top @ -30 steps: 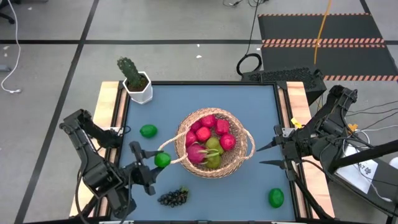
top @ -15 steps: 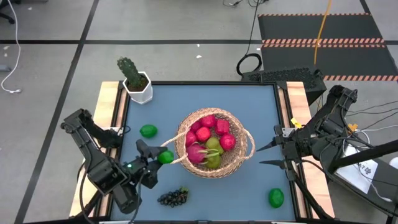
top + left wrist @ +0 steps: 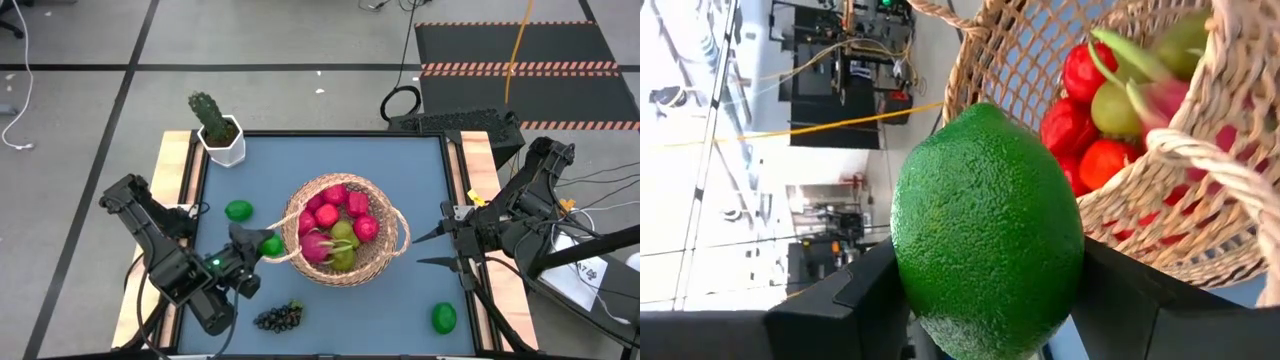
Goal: Build produce basket
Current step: Put the middle dark green lime into the brown basket
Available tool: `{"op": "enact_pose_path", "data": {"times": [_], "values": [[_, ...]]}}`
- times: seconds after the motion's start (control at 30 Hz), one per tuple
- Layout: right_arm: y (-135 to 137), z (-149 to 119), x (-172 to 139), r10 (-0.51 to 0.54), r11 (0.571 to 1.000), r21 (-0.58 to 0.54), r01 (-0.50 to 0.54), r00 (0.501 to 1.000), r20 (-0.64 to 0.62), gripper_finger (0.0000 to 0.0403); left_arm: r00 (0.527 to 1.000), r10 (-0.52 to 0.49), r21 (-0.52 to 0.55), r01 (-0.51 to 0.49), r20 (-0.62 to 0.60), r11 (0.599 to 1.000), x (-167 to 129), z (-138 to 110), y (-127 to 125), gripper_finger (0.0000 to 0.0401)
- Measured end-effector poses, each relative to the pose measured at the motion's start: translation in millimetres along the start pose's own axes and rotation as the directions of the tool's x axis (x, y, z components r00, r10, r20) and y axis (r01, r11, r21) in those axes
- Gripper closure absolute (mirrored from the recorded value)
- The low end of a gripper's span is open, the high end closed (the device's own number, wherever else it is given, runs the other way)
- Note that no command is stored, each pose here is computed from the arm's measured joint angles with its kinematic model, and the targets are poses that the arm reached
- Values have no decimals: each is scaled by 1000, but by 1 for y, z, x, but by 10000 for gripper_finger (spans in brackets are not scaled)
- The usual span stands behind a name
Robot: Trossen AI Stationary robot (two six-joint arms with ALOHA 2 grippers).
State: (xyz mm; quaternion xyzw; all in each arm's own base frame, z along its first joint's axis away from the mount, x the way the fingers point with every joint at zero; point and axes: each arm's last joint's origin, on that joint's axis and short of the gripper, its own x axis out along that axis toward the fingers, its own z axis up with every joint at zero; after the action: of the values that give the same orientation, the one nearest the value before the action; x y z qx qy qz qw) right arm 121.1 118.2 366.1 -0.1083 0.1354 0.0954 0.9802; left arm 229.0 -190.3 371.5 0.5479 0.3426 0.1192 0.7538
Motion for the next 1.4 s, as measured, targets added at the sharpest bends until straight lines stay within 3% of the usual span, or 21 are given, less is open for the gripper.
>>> {"op": "enact_pose_path", "data": {"times": [0.67, 0.9, 1.07, 1.4], "values": [[0, 1, 0, 0, 1000, -1, 0, 1000, 8, 223, 999, 6, -26, -7, -39, 1000, 12, -2, 5, 171], [0, 1, 0, 0, 1000, -1, 0, 1000, 8, 223, 999, 6, -139, -11, -34, 990, 12, -1, 5, 171], [0, 1, 0, 0, 1000, -1, 0, 1000, 8, 223, 1000, -17, -287, 14, -6, 958, 12, 3, 5, 171], [0, 1, 0, 1, 1000, -1, -1, 1000, 8, 223, 975, -176, -492, 220, 135, 842, 11, 17, 4, 171]]}}
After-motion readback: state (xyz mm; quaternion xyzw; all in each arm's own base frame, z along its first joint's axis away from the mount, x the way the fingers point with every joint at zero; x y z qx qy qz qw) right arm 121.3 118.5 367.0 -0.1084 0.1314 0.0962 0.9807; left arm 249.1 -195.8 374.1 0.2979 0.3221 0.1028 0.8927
